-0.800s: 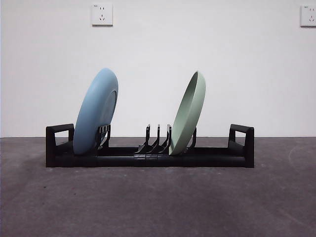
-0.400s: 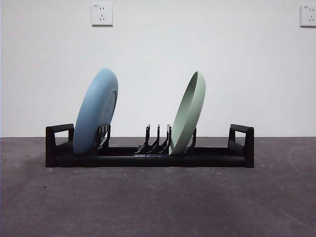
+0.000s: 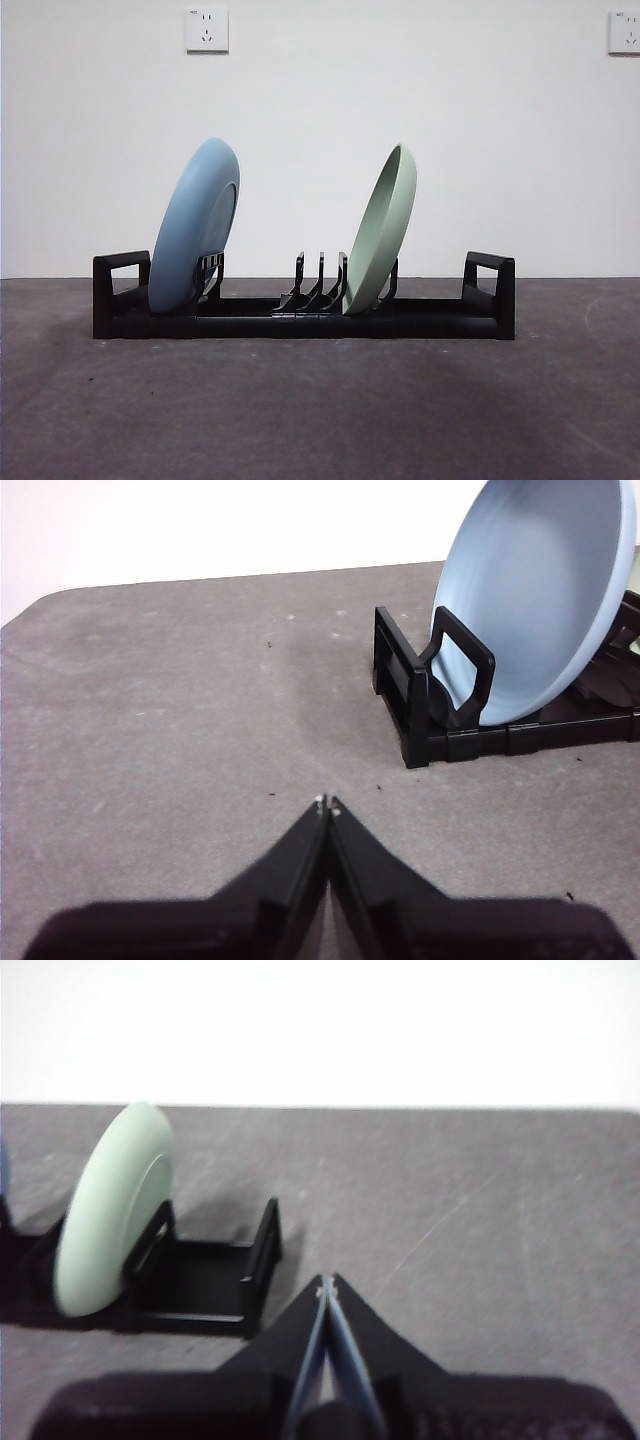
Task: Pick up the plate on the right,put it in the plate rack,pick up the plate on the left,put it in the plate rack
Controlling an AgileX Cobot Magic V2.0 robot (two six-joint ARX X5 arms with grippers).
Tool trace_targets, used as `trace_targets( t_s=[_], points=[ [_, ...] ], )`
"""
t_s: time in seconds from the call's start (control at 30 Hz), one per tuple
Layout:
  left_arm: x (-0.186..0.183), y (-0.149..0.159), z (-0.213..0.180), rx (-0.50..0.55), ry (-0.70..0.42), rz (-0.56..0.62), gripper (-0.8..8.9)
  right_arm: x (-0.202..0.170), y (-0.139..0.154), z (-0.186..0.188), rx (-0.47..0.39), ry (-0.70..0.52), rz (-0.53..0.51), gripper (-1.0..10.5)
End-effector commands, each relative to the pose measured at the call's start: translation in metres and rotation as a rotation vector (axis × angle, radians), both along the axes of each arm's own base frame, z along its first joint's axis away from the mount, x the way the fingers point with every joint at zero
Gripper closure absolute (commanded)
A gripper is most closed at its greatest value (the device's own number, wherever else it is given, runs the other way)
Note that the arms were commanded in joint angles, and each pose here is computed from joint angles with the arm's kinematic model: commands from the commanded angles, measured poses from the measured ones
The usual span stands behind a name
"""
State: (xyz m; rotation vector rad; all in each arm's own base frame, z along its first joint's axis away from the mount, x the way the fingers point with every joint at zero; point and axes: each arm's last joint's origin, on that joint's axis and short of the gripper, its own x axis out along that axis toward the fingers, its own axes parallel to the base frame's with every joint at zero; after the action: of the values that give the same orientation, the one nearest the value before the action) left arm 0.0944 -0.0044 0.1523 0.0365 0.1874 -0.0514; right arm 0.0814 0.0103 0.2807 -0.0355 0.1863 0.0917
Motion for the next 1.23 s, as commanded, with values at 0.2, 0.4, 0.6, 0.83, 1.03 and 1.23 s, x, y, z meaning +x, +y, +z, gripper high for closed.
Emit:
trace_targets(
  t_s=[0.2, 0.4, 0.6, 0.83, 1.03, 1.23],
  points=[
    [0.001, 0.0, -0.004, -0.006, 0.01, 0.006, 8.17, 0.006, -0.002, -0.056, -0.013, -0.112, 0.013, 9.5],
    [0.001, 0.0, -0.004, -0.006, 0.01, 0.006, 8.17, 0.011, -0.001, -0.095, 0.013, -0.1, 0.009, 9.5],
    [0.001, 0.0, -0.004, -0.006, 0.01, 0.006, 8.17, 0.014, -0.001, -0.124, 0.047, -0.051, 0.004, 9.5],
    [0.001, 0.0, -0.004, -0.006, 0.01, 0.006, 8.17, 0.014, 0.0, -0.133, 0.069, -0.004, 0.027, 9.5],
    [0.001, 0.0, -0.004, -0.006, 0.01, 0.006, 8.17, 0.014, 0.0, -0.133, 0.099, 0.004, 0.013, 9.5],
    [0.001, 0.0, -0.004, -0.006, 0.01, 0.006, 8.17, 0.014, 0.0, -0.133, 0.099, 0.003, 0.013, 9.5]
  ],
)
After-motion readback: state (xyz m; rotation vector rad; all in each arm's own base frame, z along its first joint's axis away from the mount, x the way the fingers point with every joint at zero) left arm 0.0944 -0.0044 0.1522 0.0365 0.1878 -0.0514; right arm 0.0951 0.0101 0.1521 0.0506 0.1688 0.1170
